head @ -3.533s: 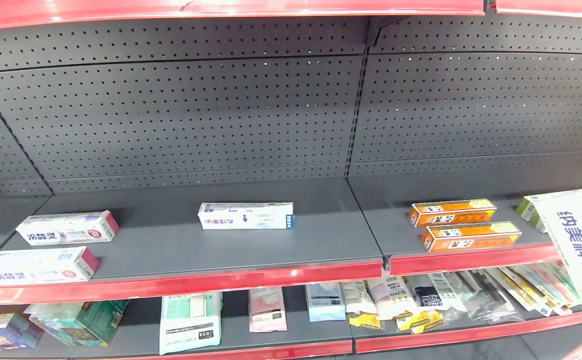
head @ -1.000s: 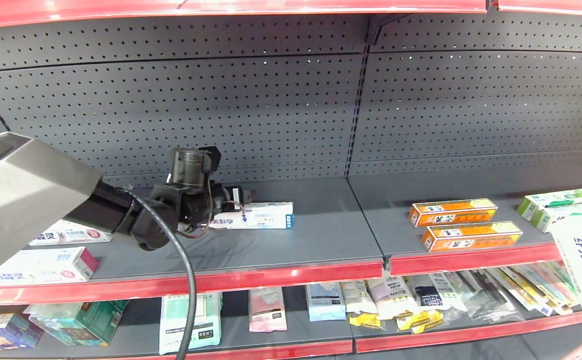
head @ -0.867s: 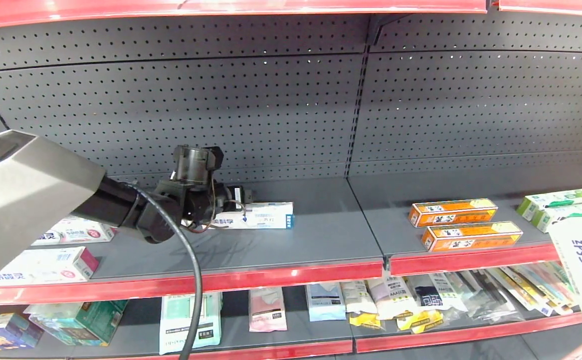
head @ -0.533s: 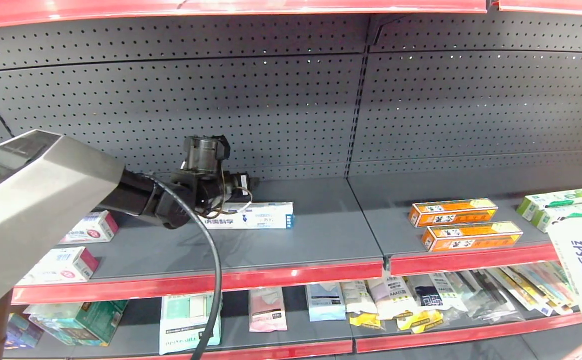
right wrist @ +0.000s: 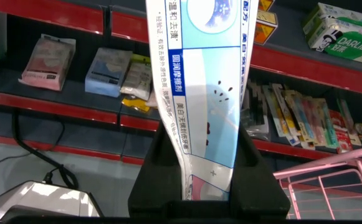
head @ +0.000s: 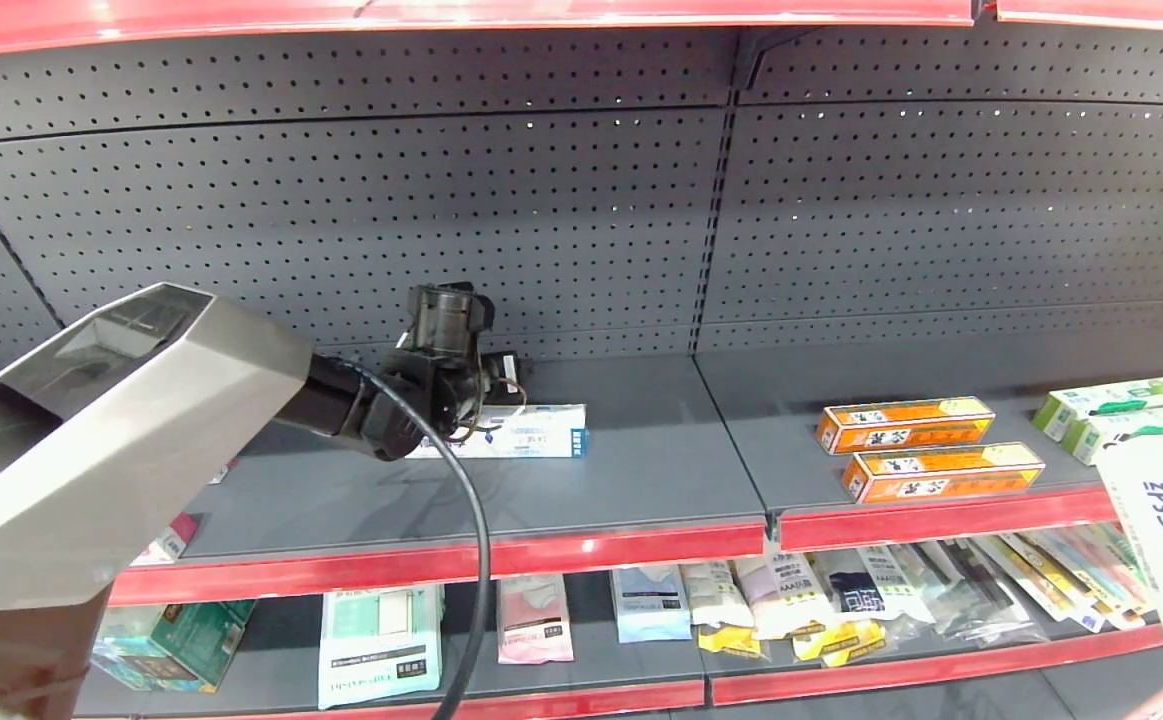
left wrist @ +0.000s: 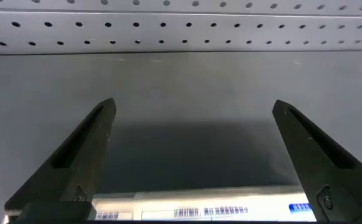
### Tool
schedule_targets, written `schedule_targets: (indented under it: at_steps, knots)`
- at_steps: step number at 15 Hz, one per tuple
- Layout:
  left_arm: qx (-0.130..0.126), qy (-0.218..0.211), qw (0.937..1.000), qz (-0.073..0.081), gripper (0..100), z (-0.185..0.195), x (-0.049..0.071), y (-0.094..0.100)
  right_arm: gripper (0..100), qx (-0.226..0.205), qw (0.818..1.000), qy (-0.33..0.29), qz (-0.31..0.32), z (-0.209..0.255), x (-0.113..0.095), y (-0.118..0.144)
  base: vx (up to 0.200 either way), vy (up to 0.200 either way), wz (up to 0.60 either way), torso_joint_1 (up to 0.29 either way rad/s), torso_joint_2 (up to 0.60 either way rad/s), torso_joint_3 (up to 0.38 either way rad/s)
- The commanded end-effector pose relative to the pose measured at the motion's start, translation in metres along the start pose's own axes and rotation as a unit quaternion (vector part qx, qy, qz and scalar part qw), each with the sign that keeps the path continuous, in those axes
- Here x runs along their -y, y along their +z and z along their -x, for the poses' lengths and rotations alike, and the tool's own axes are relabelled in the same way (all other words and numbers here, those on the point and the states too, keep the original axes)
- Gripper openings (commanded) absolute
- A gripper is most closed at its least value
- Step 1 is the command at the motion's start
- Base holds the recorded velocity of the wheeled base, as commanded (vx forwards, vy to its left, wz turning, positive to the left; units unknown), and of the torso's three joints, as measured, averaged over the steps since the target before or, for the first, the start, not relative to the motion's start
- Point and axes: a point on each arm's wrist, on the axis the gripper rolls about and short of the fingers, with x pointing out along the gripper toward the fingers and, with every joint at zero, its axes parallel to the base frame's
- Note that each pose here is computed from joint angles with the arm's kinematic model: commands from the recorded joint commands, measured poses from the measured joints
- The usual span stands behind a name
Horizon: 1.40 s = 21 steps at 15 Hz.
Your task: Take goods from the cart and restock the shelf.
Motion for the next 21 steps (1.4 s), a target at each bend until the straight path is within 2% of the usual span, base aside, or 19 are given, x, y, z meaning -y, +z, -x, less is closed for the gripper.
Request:
schedule_targets:
  at_steps: [1,4,6,10,12,15,19,21]
  knots:
    - [-0.006,0.000,1.0000,-0.002,100,-0.003,0.003,-0.004,0,0.001,1.000,0.000,0.000,0.000,0.000,0.000,0.000,0.000,0.00,0.000,0.00,0.000]
    - [-0.014,0.007,0.9999,-0.004,100,-0.006,0.002,-0.009,0,0.001,1.000,0.000,0.000,0.000,0.000,0.000,0.000,0.000,0.00,0.000,0.00,0.000]
    - [-0.007,0.020,0.9998,0.004,100,-0.010,0.005,-0.009,0,0.000,1.000,0.000,0.000,0.000,0.000,0.000,0.000,0.000,0.00,0.000,0.00,0.000]
    - [-0.019,0.022,0.9996,0.000,100,-0.010,0.007,-0.012,0,0.001,1.000,0.000,0.000,0.000,0.000,0.000,0.000,0.000,0.00,0.000,0.00,0.000]
    - [-0.012,0.020,0.9997,0.003,100,-0.016,0.009,-0.010,0,0.001,1.000,0.000,0.000,0.000,0.000,0.000,0.000,0.000,0.00,0.000,0.00,0.000]
    - [-0.024,0.026,0.9994,-0.001,100,-0.020,0.010,-0.013,0,0.000,1.000,0.000,0.000,0.000,0.000,-0.001,0.000,0.000,0.00,0.000,0.00,0.000]
    - [-0.045,0.033,0.9983,0.015,100,-0.019,0.009,-0.017,0,-0.005,1.000,0.003,0.000,-0.001,-0.001,-0.004,0.000,0.000,0.00,0.000,0.00,0.000]
    - [-0.049,0.029,0.9982,0.016,100,-0.019,0.009,-0.019,0,-0.006,1.000,0.004,-0.001,-0.001,-0.001,-0.004,0.000,0.000,0.00,0.000,0.00,0.000]
